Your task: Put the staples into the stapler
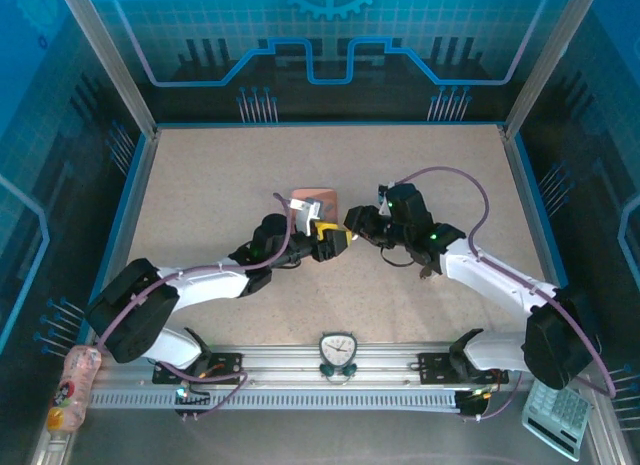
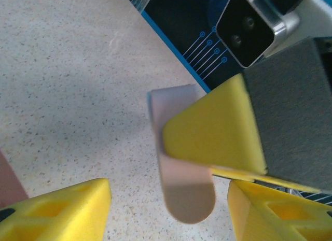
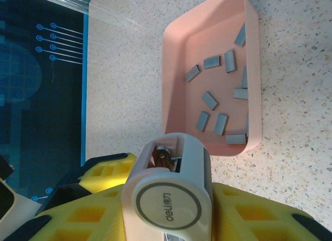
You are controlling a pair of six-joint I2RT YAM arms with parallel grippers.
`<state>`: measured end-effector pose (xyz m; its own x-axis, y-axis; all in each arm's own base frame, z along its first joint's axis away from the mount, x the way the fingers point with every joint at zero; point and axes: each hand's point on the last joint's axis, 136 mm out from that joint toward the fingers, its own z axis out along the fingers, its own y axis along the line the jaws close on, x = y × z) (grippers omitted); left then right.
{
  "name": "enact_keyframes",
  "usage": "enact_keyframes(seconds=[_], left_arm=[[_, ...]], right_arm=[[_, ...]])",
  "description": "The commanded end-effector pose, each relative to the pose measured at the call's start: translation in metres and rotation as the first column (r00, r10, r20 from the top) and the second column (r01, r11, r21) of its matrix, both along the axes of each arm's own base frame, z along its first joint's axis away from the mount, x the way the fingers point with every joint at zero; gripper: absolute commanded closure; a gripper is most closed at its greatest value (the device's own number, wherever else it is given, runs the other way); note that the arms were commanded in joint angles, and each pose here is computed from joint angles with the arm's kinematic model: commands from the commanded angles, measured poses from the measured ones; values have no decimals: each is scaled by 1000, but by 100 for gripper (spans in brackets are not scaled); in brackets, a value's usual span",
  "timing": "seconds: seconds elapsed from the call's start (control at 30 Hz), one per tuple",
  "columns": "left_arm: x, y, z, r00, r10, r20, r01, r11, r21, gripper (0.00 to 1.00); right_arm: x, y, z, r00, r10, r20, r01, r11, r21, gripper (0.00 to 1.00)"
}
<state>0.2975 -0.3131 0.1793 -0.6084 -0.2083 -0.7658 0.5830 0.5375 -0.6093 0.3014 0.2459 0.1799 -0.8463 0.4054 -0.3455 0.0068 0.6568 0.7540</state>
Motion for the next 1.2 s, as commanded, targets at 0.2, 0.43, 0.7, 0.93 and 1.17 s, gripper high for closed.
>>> enact_keyframes(seconds=[0.2,0.43,0.7,0.93,1.17], left_arm=[[-5,-12,13,996,-40,79,44,998,-46,42],[-2,-13,16,995,-30,92,36,997,-64,61],[-5,-6,26,994,-20,111,26,998,-56,92],[-9,11,40,994,23,107,-20,999,-27,99],[-6,23,51,994,103,27,-100,990,-100,100]], right_arm=[[-1,4,14,999,-8,42,6,999,36,59],[-3,11,20,999,20,46,-24,997,73,59],[-4,-7,27,984,72,160,-67,997,-41,46],[-12,-49,35,932,123,342,-63,981,-181,35],[-33,-34,18,891,278,360,-198,950,-243,44]])
